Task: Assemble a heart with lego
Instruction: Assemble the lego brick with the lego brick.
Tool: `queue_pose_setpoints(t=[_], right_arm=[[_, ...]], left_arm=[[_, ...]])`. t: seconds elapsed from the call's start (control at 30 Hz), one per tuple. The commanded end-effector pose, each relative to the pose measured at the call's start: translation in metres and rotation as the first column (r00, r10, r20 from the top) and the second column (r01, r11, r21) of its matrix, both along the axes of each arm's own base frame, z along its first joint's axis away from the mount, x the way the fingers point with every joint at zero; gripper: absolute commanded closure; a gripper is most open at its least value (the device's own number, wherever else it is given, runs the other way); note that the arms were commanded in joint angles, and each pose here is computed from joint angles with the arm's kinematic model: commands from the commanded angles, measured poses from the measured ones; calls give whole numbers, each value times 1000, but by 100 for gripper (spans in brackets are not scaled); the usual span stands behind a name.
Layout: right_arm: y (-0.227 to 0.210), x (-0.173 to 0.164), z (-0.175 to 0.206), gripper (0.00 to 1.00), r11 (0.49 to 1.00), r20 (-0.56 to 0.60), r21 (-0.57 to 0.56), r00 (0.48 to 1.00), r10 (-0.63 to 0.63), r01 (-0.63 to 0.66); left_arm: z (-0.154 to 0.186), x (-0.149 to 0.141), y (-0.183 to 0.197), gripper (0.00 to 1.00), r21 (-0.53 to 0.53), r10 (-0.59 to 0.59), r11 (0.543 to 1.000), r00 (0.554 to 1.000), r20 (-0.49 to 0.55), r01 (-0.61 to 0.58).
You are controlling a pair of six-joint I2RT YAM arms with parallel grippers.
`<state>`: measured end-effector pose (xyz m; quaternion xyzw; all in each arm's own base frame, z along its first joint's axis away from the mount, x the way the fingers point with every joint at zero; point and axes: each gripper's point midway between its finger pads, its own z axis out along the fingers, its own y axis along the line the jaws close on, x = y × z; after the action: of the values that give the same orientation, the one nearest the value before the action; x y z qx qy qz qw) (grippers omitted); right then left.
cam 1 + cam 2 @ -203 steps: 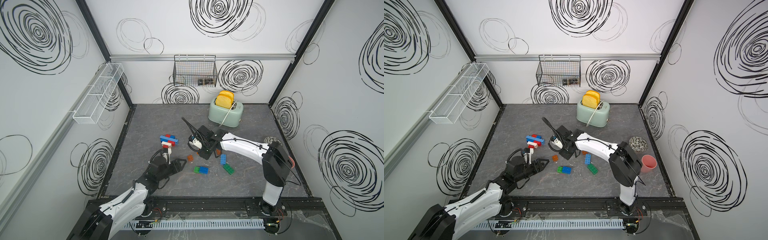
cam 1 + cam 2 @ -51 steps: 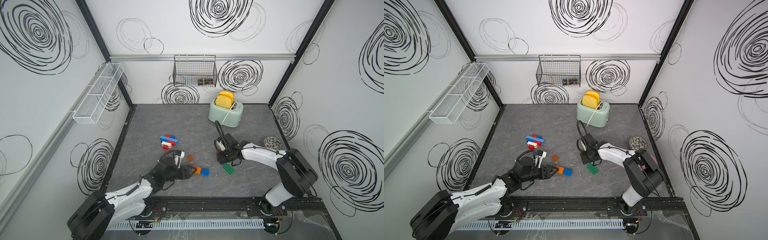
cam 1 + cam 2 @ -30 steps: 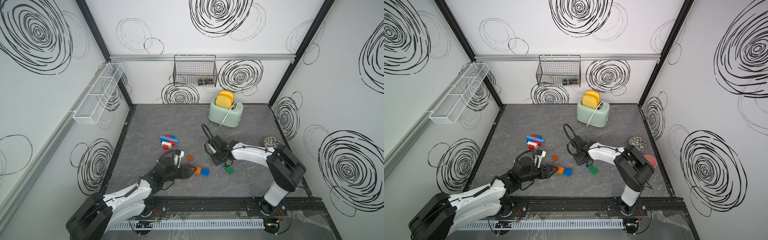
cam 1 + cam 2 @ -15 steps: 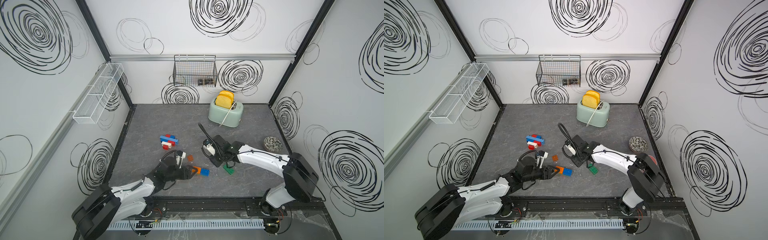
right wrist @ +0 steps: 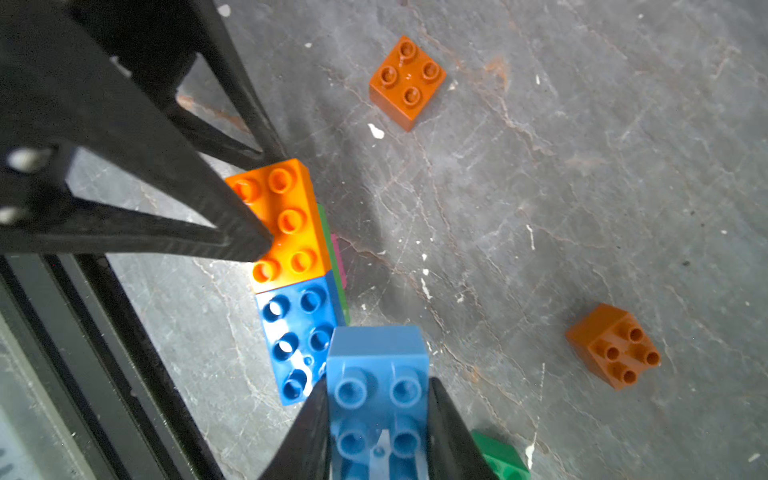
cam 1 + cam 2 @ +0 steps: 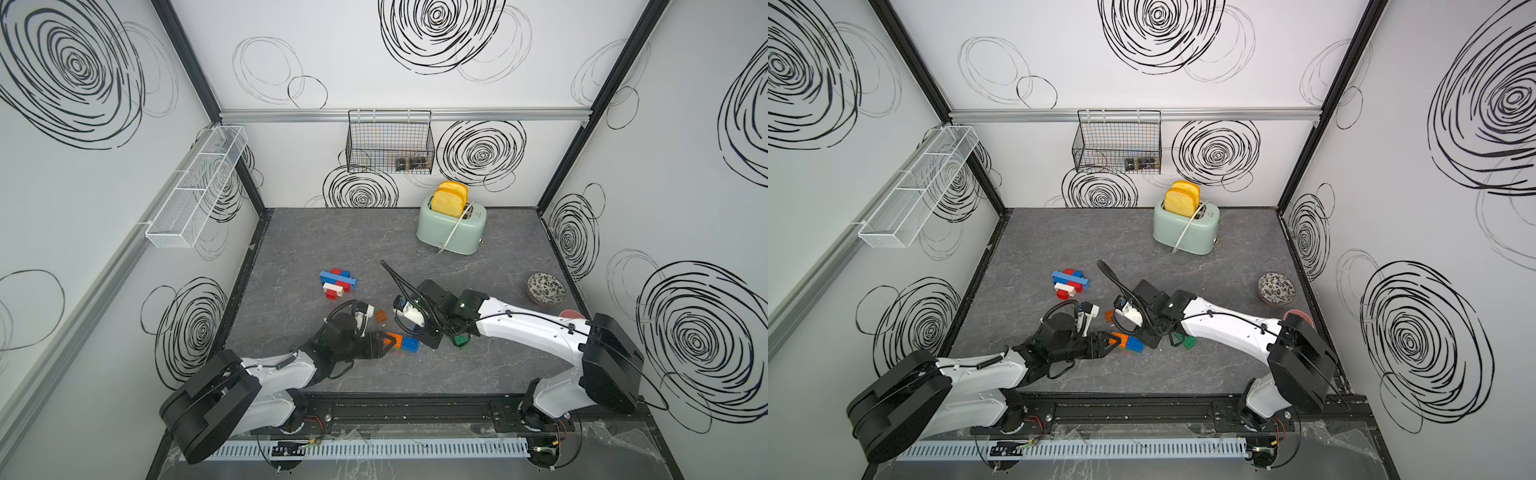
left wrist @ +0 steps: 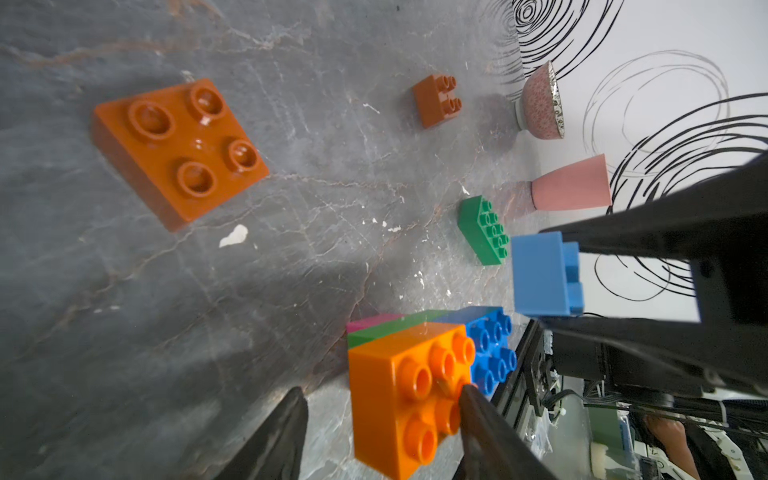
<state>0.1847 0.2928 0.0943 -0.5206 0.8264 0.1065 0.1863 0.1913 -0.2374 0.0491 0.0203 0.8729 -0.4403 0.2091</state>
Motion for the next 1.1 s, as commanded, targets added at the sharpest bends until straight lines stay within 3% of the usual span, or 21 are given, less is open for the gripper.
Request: queue_pose_setpoints(t=[0.0,0.27,0.73,1.07], right_arm=[[10,-9,14,70,996,6,18,996,84,-85],[18,-16,10,70,991,-20,11,991,135,-135],[26,-25,9,70,963,-13,10,963,271,-271],[20,-22,-12,69,947,-37,-72,949,312,-314]], left_arm=[[10,7,-6,38,-36,2,999,999,42,0],[22,7,-10,33,-112,8,994,998,55,-1],[-2,8,-5,42,-35,16,999,999,29,-15],[-11,5,-4,43,-22,16,1000,1000,11,-15]])
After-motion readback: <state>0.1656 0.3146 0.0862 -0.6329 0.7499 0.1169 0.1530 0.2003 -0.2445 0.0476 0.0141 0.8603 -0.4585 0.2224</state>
